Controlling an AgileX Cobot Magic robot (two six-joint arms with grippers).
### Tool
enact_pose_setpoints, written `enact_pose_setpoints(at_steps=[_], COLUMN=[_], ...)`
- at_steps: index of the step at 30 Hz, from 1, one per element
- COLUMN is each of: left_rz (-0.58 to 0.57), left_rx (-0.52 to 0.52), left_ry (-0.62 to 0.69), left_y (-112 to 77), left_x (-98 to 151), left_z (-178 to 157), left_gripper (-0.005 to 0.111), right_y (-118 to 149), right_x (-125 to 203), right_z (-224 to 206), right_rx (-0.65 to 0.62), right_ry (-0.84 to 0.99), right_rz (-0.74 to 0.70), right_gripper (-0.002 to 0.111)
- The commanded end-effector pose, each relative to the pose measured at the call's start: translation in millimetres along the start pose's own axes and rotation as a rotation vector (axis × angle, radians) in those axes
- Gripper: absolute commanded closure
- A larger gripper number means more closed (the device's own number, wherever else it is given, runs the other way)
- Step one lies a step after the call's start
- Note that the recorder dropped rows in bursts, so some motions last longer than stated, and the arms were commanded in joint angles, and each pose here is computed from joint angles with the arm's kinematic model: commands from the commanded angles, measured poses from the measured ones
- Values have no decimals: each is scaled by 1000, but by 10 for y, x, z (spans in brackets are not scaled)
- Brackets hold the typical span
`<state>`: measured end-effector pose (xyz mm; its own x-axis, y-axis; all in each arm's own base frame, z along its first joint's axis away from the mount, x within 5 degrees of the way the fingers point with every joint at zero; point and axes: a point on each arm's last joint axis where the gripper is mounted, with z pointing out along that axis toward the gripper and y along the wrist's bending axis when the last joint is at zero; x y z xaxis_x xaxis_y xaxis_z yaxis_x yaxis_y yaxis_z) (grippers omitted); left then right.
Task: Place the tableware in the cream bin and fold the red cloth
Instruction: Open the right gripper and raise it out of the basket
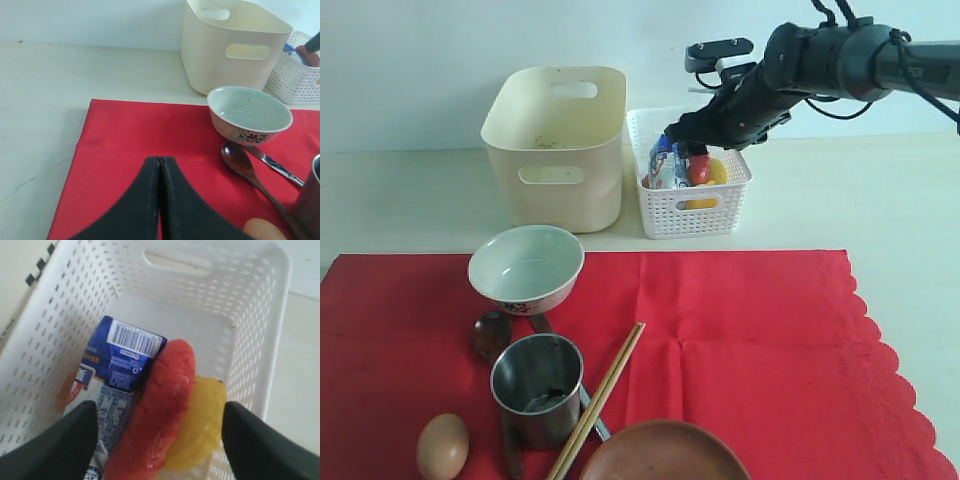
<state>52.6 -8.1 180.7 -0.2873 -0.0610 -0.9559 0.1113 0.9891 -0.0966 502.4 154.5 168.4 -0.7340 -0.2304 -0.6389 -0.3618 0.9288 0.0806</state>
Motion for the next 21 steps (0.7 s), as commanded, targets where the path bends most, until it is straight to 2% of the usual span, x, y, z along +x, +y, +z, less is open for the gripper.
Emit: enact_pose_setpoints(at_steps=[1,7,13,21], left_rz=[-9,-9,-9,-9], left_rx=[-2,-2,-2,-2], left_ry=[-12,-12,-12,-12], left_y=[1,1,1,1], left_x=[-4,-4,-4,-4], left_z=[-1,-1,-1,-1], left_gripper=[107,107,107,107], right_y=[21,104,185,352], right_x=[-179,-283,-225,285], right_z=[-353,-829,-1267,-1654], right_rx=[-5,-36,-55,-88], right_ry=[-17,42,76,85], right_rz=[-16,-24,-19,-15], right_gripper=[36,36,36,36])
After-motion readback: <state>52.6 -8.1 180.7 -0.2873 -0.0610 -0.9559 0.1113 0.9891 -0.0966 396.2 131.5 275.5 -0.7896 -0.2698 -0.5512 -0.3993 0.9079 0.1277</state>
